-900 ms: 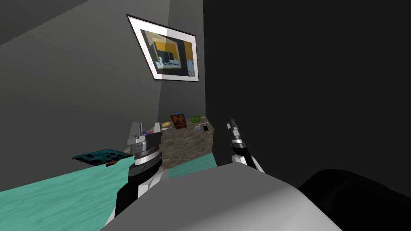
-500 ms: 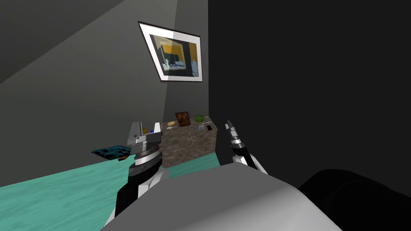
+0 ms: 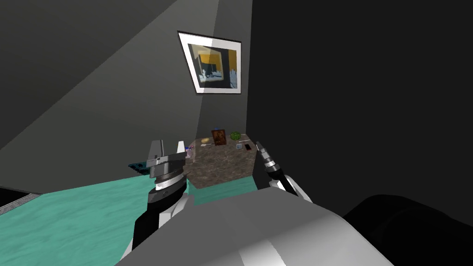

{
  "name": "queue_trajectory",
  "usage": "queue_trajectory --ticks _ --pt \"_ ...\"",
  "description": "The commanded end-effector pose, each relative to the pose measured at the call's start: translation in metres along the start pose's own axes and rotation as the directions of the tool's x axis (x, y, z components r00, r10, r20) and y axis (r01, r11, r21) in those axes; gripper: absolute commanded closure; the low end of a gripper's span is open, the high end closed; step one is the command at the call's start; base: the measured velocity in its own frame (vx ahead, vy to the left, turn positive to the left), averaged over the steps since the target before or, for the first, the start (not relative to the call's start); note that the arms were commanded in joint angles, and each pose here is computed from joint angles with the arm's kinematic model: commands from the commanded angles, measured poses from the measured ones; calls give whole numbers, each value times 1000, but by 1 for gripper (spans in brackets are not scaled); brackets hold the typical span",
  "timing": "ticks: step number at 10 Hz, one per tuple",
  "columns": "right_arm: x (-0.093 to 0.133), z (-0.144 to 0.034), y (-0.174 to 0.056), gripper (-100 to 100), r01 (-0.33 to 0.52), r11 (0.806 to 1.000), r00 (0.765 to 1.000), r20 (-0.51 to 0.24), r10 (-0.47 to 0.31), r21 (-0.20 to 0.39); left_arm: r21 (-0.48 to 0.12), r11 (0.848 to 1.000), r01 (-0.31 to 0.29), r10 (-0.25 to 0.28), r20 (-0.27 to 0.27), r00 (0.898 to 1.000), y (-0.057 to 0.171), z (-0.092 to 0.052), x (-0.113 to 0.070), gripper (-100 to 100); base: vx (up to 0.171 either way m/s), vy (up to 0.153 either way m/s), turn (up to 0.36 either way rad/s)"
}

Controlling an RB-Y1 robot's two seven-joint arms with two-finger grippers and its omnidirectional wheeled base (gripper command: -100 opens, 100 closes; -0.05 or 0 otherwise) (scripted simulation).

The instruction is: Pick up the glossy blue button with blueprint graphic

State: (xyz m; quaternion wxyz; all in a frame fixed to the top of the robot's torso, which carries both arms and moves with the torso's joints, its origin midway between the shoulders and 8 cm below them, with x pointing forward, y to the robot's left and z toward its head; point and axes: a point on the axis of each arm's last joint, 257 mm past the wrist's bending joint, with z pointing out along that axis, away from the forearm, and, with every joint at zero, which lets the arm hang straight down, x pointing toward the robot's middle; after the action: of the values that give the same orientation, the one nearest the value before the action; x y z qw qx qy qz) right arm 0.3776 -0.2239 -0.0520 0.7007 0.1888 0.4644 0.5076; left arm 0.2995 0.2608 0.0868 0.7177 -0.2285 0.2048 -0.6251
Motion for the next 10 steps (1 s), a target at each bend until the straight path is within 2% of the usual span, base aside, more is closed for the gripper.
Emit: queue_trajectory --ticks 1,4,5,6,7,8,9,10 --pt "7 -2 -2 -100 29 1000 999 -46 -29 -4 0 1000 0 0 0 1000 0 0 0 0 28 100 51" --pt "29 -8 -12 -100 94 996 984 -150 -95 -13 0 1000 0 0 0 1000 0 0 0 0 20 111 108" --pt "30 -9 -12 -100 104 994 980 -167 -106 -17 0 1000 0 0 0 1000 0 0 0 0 19 85 75" --pt "41 -14 -18 -100 132 991 968 -213 -134 -22 0 1000 0 0 0 1000 0 0 0 0 20 103 174" --pt "41 -15 -19 -100 145 989 961 -232 -147 -28 0 1000 0 0 0 1000 0 0 0 0 34 97 85" --pt "52 -21 -26 -100 172 984 944 -278 -175 -35 0 1000 0 0 0 1000 0 0 0 0 45 125 115" --pt "52 -23 -27 -100 185 982 935 -299 -189 -41 0 1000 0 0 0 1000 0 0 0 0 26 115 115" --pt "63 -30 -35 -100 212 976 914 -344 -216 -50 0 1000 0 0 0 1000 0 0 0 0 48 133 197"
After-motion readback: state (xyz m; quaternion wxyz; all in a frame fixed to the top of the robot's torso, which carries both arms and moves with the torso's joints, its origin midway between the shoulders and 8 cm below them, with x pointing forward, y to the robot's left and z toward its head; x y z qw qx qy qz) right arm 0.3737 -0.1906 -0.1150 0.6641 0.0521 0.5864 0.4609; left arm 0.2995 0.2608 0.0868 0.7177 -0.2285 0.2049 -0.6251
